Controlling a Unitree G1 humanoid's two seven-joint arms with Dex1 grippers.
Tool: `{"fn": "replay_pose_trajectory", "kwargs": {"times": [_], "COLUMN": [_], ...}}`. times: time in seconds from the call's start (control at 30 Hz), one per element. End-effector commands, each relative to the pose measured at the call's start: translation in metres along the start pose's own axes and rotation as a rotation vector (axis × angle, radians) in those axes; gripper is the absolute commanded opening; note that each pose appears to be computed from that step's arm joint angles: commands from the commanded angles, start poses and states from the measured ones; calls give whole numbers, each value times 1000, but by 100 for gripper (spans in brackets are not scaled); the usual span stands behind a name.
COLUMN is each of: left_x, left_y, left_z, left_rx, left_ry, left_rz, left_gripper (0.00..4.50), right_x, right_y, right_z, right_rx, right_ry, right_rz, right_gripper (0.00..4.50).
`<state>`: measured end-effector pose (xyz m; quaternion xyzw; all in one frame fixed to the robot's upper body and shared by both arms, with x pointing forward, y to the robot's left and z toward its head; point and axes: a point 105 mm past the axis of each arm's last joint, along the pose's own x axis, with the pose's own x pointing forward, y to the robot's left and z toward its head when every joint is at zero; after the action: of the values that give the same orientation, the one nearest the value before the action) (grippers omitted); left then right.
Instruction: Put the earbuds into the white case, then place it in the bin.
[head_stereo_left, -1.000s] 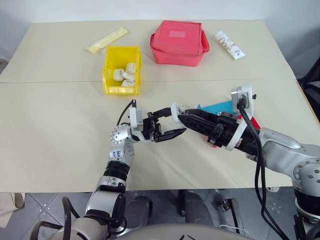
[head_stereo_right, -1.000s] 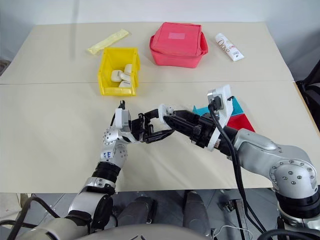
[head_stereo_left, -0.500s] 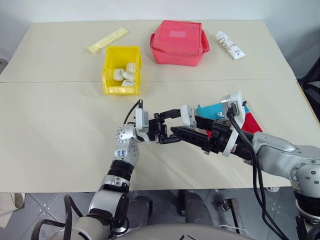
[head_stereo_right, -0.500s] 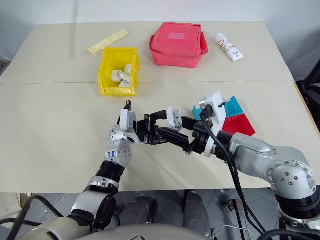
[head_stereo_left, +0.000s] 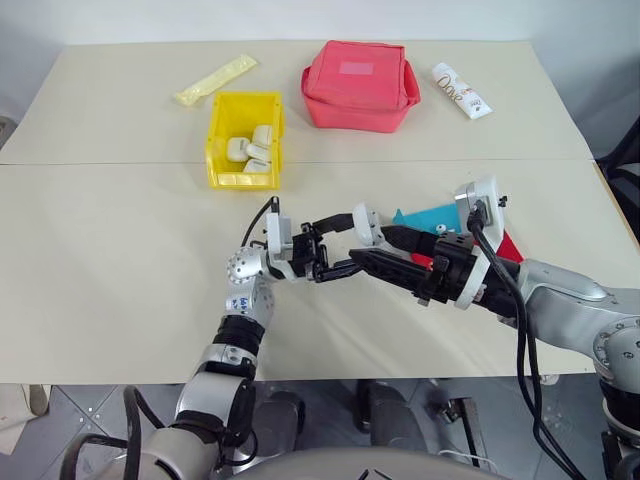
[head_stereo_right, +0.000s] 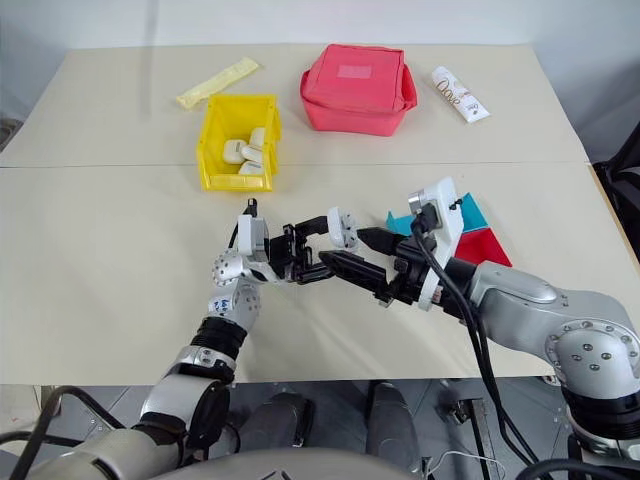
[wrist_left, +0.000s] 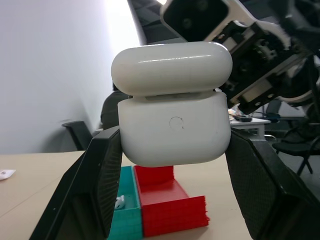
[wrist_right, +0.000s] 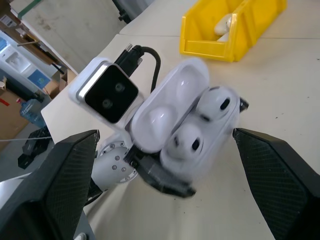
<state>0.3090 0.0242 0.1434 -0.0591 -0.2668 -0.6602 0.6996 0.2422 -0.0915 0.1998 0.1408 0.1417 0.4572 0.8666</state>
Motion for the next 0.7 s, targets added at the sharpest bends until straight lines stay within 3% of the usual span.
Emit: {"fn": "replay_pose_trajectory", "kwargs": {"times": [0.03, 0.23, 0.33, 0.43, 0.7], "left_x": [0, -8, -14, -17, -9], "left_y": [8, 15, 18, 19, 39], "left_z": [5, 8, 6, 6, 13], "left_rx": [35, 49, 51, 64, 117], "left_ry": [-2, 32, 114, 191, 315], "left_rz": [18, 22, -11, -58, -86], "left_gripper": [274, 274, 274, 274, 274], "right_x": [-7, -18, -27, -36, -6], "right_y": [7, -2, -9, -10, -1], "right_z": [6, -1, -1, 9, 48], "right_rx": [-34, -57, -107, -206, -472], "right_ry": [-16, 23, 44, 55, 98], "right_rz": [16, -37, -87, -131, -126], "right_gripper": [447, 447, 447, 384, 107]}}
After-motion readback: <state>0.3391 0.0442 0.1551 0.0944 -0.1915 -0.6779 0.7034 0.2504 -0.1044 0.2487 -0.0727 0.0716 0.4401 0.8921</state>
